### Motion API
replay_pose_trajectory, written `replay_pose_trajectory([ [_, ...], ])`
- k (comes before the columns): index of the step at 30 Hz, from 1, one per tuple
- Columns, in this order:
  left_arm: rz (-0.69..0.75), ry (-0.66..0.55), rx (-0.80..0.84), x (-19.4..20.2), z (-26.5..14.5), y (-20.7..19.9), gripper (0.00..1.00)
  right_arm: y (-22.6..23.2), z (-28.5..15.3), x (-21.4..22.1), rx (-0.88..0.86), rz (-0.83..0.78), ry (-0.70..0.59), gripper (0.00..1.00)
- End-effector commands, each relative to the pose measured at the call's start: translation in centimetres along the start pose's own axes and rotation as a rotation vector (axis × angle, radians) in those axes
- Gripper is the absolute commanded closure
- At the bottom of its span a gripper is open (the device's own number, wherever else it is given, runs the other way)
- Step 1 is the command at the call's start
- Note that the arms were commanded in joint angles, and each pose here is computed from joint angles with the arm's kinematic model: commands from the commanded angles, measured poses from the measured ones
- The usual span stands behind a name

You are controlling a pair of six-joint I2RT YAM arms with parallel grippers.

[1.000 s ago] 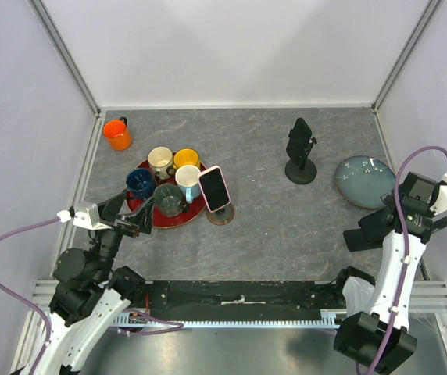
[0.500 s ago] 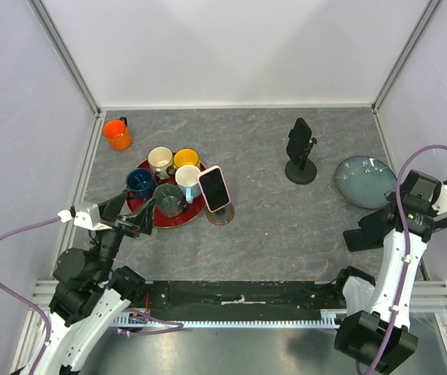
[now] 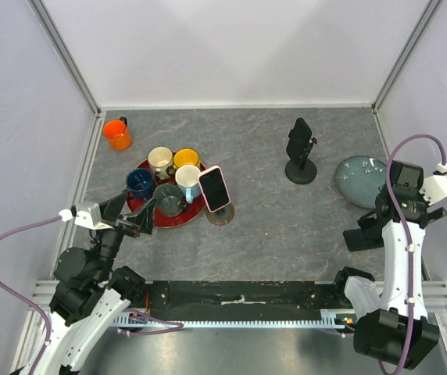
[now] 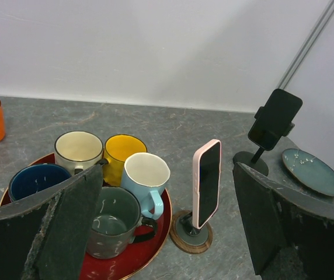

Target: Remove the phone from the phone stand

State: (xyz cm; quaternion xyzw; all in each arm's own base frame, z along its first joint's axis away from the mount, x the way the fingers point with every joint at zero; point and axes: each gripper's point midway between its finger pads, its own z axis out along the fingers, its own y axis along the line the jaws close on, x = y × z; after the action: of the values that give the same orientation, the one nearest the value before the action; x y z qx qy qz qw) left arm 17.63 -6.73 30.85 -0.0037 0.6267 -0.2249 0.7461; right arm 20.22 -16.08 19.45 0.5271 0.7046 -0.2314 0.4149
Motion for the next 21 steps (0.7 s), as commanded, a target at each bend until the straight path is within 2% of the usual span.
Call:
replay_pose_trajectory([
  [1, 0.020, -0.009, 0.019, -0.8, 0.0, -0.4, 0.01, -0.8, -0.4, -0.9, 0.065, 0.040, -0.063, 0.02],
  [13, 0.018, -0.016, 0.022, -0.9, -0.1, -0.4, 0.01, -2.5, 0.4, 1.0, 0.135, 0.016, -0.065, 0.04],
  [16, 0.016, -0.018, 0.022, -1.0, -0.2, -0.4, 0.01, -2.6, 0.6, 1.3, 0.141, 0.014, -0.063, 0.06],
  [21, 0.017, -0.015, 0.020, -0.9, -0.2, -0.4, 0.01, -2.8, 0.5, 1.0, 0.143, 0.013, -0.081, 0.17],
])
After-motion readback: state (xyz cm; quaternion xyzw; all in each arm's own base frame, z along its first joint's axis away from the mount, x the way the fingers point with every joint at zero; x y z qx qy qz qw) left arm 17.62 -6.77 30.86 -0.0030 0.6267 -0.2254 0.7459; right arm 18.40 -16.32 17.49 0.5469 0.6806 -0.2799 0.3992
